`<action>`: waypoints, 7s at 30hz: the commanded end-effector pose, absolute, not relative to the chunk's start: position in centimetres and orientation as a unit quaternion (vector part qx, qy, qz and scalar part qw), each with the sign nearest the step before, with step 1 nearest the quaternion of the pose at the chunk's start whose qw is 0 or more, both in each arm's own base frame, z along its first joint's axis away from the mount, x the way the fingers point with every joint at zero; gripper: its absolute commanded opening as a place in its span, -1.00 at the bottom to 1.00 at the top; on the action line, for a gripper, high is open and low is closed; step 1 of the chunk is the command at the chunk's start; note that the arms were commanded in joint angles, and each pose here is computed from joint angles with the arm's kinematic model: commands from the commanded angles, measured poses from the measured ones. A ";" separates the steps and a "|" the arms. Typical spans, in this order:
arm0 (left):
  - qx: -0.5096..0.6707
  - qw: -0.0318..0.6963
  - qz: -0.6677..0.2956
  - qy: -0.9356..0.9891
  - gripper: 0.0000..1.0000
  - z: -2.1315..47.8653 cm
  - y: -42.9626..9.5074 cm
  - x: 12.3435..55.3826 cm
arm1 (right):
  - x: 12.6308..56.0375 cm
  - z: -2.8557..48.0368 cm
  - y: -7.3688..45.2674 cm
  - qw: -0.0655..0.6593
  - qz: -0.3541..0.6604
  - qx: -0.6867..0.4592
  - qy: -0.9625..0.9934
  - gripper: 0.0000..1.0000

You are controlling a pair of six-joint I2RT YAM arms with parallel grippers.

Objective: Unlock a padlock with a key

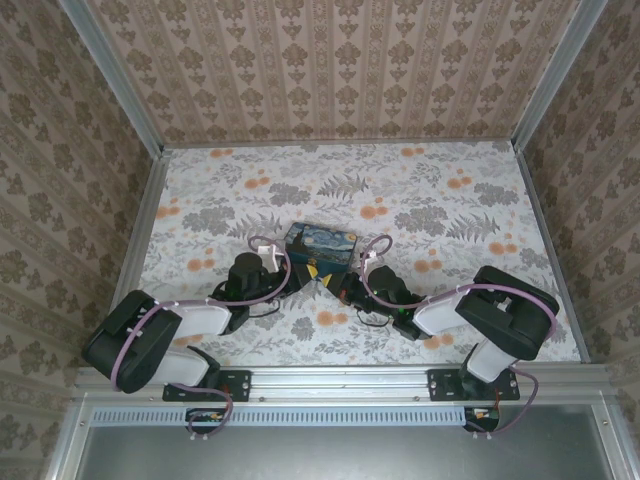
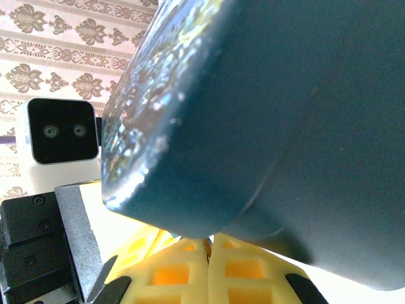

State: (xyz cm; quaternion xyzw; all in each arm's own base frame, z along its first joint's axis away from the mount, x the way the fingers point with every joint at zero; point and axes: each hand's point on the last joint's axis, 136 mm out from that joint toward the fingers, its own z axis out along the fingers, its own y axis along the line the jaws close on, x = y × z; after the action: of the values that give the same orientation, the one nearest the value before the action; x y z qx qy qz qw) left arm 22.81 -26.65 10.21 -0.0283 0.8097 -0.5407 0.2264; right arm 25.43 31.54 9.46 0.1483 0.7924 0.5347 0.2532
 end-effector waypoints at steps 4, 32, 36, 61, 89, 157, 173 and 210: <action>-0.024 0.238 -0.577 0.781 -1.00 13.0 -27.8 22.9 | 26.8 12.2 31.9 0.290 0.566 0.145 0.757 -1.00; -0.047 0.227 -0.603 0.763 -1.00 13.9 -30.0 22.0 | 29.4 15.6 31.9 0.282 0.628 0.152 0.710 -1.00; -0.050 0.220 -0.597 0.770 -1.00 13.2 -30.2 22.1 | 29.5 15.9 32.1 0.291 0.607 0.128 0.729 -1.00; -0.158 0.186 -0.633 0.735 -1.00 14.4 -30.2 23.1 | 30.8 15.6 30.4 0.317 0.593 0.165 0.721 -1.00; -0.163 0.163 -0.637 0.736 -1.00 14.0 -31.2 23.0 | 33.1 15.5 30.5 0.290 0.609 0.166 0.719 -1.00; -0.061 0.260 -0.494 0.827 0.36 15.9 -26.3 22.6 | 28.5 15.6 25.7 0.372 0.503 0.300 0.720 -1.00; -0.084 0.270 -0.553 0.784 -0.05 18.9 -28.0 24.1 | 29.8 16.8 29.1 0.352 0.543 0.312 0.695 -1.00; -0.092 0.270 -0.534 0.796 -0.33 17.1 -28.8 24.8 | 29.7 16.4 30.3 0.337 0.559 0.305 0.693 -1.00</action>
State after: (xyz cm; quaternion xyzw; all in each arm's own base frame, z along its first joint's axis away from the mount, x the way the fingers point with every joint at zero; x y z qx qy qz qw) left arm 24.67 -28.27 16.31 -0.0992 0.8018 -0.5272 0.2634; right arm 29.84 29.89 15.22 0.3040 0.7073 0.5389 0.3419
